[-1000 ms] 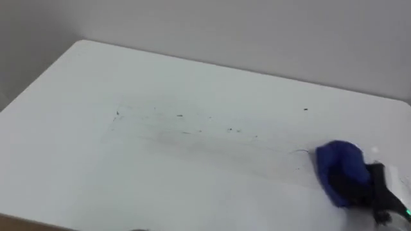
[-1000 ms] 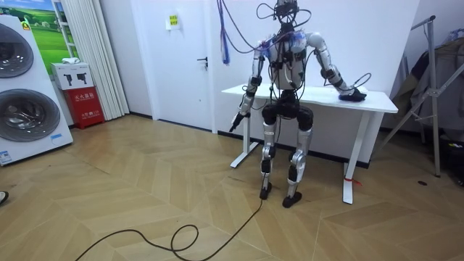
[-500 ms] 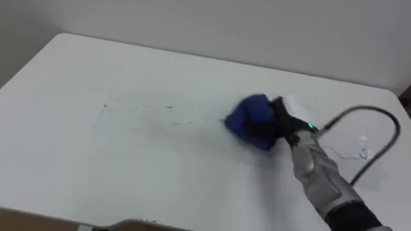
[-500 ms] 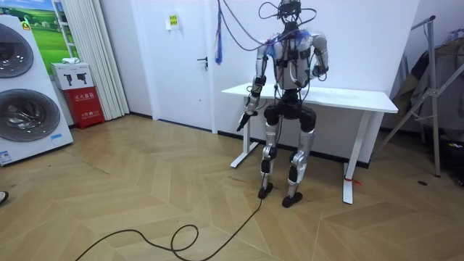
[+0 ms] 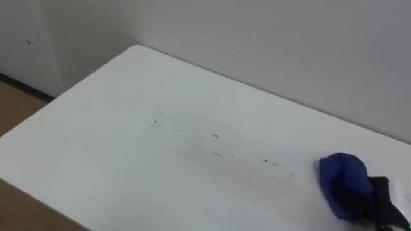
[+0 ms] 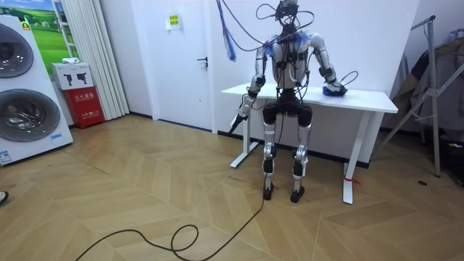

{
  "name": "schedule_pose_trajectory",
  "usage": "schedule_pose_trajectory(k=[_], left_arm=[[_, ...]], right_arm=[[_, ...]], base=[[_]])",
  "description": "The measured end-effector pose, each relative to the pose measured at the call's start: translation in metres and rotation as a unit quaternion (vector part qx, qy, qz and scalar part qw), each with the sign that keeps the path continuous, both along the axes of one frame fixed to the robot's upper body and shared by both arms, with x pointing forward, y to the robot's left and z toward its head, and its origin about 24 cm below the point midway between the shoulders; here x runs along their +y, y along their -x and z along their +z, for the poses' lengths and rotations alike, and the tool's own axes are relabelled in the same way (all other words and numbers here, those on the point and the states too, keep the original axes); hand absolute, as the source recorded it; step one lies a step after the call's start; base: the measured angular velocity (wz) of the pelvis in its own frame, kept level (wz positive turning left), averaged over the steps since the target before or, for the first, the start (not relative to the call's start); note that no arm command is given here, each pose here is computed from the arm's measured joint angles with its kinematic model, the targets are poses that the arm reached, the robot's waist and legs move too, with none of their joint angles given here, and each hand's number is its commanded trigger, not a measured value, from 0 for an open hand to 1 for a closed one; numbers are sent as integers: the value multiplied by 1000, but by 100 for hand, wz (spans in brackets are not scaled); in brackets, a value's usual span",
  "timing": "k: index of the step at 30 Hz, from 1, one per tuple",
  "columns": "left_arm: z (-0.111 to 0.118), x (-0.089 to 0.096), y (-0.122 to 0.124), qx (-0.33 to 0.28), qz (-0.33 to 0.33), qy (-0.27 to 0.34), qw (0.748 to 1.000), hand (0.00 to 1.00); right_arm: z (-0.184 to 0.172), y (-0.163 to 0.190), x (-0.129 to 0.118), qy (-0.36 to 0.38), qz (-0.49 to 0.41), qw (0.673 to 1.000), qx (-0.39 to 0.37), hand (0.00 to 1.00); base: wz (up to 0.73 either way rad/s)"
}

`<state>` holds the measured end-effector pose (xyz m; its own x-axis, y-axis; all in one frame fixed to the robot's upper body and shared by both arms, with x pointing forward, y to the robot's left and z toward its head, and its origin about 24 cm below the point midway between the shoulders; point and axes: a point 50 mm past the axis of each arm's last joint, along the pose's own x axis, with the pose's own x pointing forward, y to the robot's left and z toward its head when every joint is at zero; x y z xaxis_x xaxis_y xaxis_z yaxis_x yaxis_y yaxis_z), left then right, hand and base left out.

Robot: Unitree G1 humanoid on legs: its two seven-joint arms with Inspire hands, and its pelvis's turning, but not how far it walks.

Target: Wipe table

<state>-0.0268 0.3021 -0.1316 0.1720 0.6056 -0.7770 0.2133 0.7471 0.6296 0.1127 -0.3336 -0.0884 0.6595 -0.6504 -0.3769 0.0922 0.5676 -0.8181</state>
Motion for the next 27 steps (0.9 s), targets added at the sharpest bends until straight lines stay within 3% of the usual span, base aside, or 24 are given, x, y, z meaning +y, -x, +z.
schedule_pose_trajectory(k=[3, 7, 9, 14, 17, 20, 22, 27], left_arm=[[-1, -4, -11, -14, -15, 7, 1000, 0], [-10, -23, -28, -17, -50, 34, 998, 0], [-14, -31, -29, -8, -58, 45, 997, 0], [-19, -40, -32, 12, -73, 61, 995, 0], [-18, -41, -23, 24, -70, 61, 995, 0], [-16, -38, 11, 67, -51, 60, 995, 0], [-13, -37, 25, 82, -38, 58, 994, 0], [-9, -25, 15, 57, -41, 31, 997, 0]], right_arm=[[0, -5, 1, -1, -2, 1000, 4, 100], [3, -41, 17, -11, 13, 1000, 7, 100], [7, -67, 34, -19, 45, 999, 8, 100], [46, -164, 133, -22, 290, 956, -28, 100], [67, -184, 146, -24, 325, 943, -60, 100], [47, -166, 135, -33, 310, 949, -35, 100], [35, -143, 126, -34, 291, 954, -60, 100], [10, -61, 65, 7, 147, 986, -71, 100]], base=[[-35], [-46], [-88], [-31], [47], [57], [84], [18]])
